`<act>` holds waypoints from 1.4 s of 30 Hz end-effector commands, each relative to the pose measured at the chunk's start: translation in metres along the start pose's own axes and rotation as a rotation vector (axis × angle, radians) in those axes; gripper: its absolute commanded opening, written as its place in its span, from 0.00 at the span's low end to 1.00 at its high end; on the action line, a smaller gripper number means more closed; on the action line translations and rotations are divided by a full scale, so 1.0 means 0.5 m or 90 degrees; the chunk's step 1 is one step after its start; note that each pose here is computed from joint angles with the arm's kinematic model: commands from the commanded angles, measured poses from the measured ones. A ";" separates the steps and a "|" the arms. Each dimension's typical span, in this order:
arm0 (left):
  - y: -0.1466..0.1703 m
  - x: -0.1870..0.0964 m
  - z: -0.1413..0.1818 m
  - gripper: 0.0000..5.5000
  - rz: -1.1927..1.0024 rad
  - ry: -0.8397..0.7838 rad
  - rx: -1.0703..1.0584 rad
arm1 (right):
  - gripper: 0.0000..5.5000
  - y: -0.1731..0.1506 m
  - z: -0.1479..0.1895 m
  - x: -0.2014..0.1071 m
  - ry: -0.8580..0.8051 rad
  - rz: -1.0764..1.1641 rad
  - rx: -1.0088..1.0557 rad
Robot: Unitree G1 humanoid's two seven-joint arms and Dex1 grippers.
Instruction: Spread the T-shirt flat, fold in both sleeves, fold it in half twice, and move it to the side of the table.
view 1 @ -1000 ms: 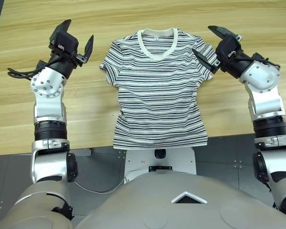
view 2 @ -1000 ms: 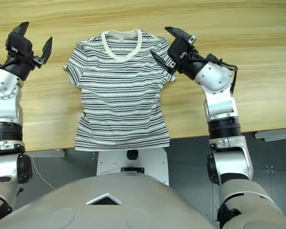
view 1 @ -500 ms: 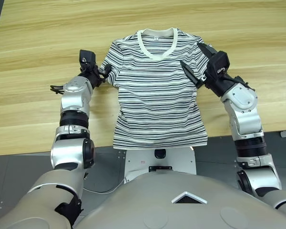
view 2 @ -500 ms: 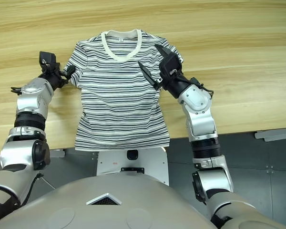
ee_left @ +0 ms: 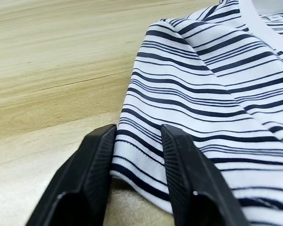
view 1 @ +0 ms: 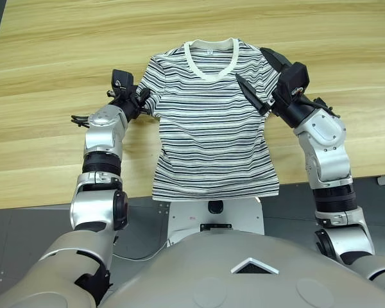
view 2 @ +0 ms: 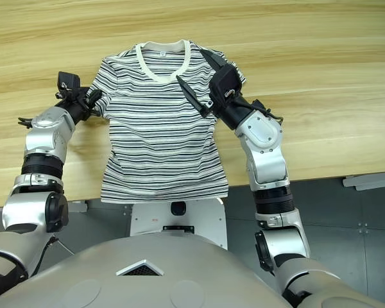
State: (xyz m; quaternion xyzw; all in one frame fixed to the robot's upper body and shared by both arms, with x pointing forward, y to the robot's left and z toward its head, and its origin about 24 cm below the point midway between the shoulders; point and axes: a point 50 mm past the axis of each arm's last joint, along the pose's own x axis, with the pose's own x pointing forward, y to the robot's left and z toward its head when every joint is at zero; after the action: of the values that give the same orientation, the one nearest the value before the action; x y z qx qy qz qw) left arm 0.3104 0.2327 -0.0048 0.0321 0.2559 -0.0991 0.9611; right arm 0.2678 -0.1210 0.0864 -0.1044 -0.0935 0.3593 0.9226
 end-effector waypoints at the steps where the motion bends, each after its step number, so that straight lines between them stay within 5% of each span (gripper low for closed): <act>1: -0.004 -0.009 -0.072 0.17 0.007 0.089 -0.043 | 0.63 0.001 0.012 0.005 -0.019 -0.002 0.001; 9: 0.015 -0.013 -0.057 0.02 0.052 0.047 -0.046 | 0.63 0.015 0.007 0.002 -0.023 0.011 -0.003; 14: 0.022 -0.011 -0.021 0.02 0.070 0.000 -0.017 | 0.63 0.016 0.004 0.001 -0.023 0.004 0.000; 21: -0.010 -0.008 -0.011 0.02 0.033 -0.013 0.011 | 0.63 0.031 -0.016 -0.004 -0.009 0.004 0.018; 34: -0.105 -0.061 0.109 0.02 -0.031 -0.136 0.076 | 0.63 0.049 -0.022 -0.001 -0.018 -0.008 0.029; 42: -0.178 0.006 0.072 0.02 -0.078 -0.065 0.058 | 0.63 0.060 -0.017 0.005 -0.034 -0.019 0.041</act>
State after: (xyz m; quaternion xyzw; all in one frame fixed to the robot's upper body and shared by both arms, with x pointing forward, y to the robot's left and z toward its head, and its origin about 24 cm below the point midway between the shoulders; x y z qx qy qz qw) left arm 0.3037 0.1508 0.0275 0.0560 0.1987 -0.1710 0.9634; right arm 0.2534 -0.1013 0.0698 -0.0664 -0.1010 0.3527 0.9279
